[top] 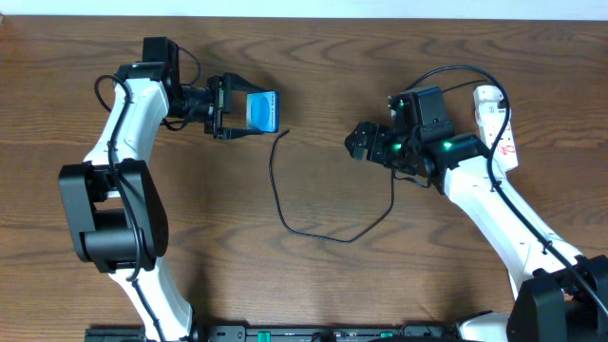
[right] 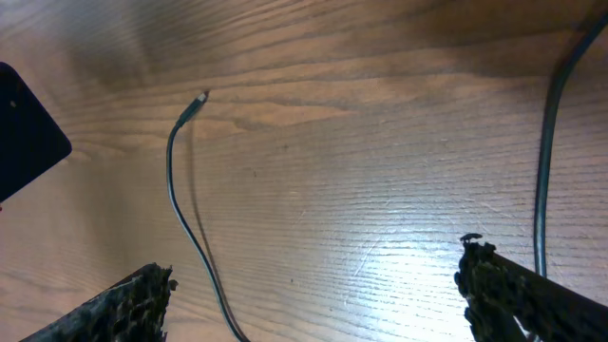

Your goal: Plug charger to phone and switch on socket

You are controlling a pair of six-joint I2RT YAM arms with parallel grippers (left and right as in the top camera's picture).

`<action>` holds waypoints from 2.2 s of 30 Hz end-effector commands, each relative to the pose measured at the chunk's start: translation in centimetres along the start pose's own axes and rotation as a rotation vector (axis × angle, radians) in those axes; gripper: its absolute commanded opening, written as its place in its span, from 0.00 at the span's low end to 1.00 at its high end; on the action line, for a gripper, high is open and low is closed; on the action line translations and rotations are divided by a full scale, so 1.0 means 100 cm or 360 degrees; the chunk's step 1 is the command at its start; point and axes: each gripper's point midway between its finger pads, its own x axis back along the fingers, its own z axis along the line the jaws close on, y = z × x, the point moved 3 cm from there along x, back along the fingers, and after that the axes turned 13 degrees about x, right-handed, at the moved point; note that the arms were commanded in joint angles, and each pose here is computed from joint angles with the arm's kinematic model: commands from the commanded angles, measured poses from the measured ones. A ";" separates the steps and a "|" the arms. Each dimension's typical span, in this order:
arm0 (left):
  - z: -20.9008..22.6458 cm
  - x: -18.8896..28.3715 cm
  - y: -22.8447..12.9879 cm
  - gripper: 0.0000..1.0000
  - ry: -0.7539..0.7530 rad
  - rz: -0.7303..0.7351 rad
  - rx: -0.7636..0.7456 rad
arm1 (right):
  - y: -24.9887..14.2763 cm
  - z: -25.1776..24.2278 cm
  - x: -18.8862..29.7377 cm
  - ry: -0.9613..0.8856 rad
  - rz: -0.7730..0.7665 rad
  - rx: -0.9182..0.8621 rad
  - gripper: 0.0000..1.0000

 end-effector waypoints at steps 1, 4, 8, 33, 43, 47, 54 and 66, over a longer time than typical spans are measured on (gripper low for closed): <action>-0.003 0.005 -0.008 0.69 -0.0024 0.0005 -0.0055 | 0.002 0.005 0.000 0.0016 0.0002 0.0000 0.95; -0.003 0.005 -0.007 0.69 -0.0024 -0.0002 -0.0066 | 0.002 0.004 0.000 0.0013 0.0008 0.0000 0.95; -0.003 0.005 -0.005 0.69 -0.0023 -0.0025 -0.0086 | 0.001 0.004 0.000 0.0015 0.0009 0.0041 0.94; -0.003 0.005 -0.005 0.68 -0.0022 -0.0025 -0.0146 | -0.006 0.007 0.000 0.0058 0.0072 0.0038 0.84; -0.004 0.006 -0.001 0.67 -0.0021 -0.0072 -0.0227 | -0.005 0.010 0.000 0.0079 0.0069 0.0042 0.82; -0.012 0.011 0.011 0.68 -0.0051 -0.0191 -0.0472 | -0.005 0.011 0.001 0.0091 0.0069 0.0043 0.81; -0.014 0.045 0.049 0.67 -0.0047 -0.0476 -0.0702 | -0.002 0.016 0.003 0.0125 0.0068 0.0066 0.78; 0.015 0.102 0.096 0.65 0.0045 -0.0788 -0.0428 | 0.034 0.043 0.009 0.0072 0.0140 0.0256 0.75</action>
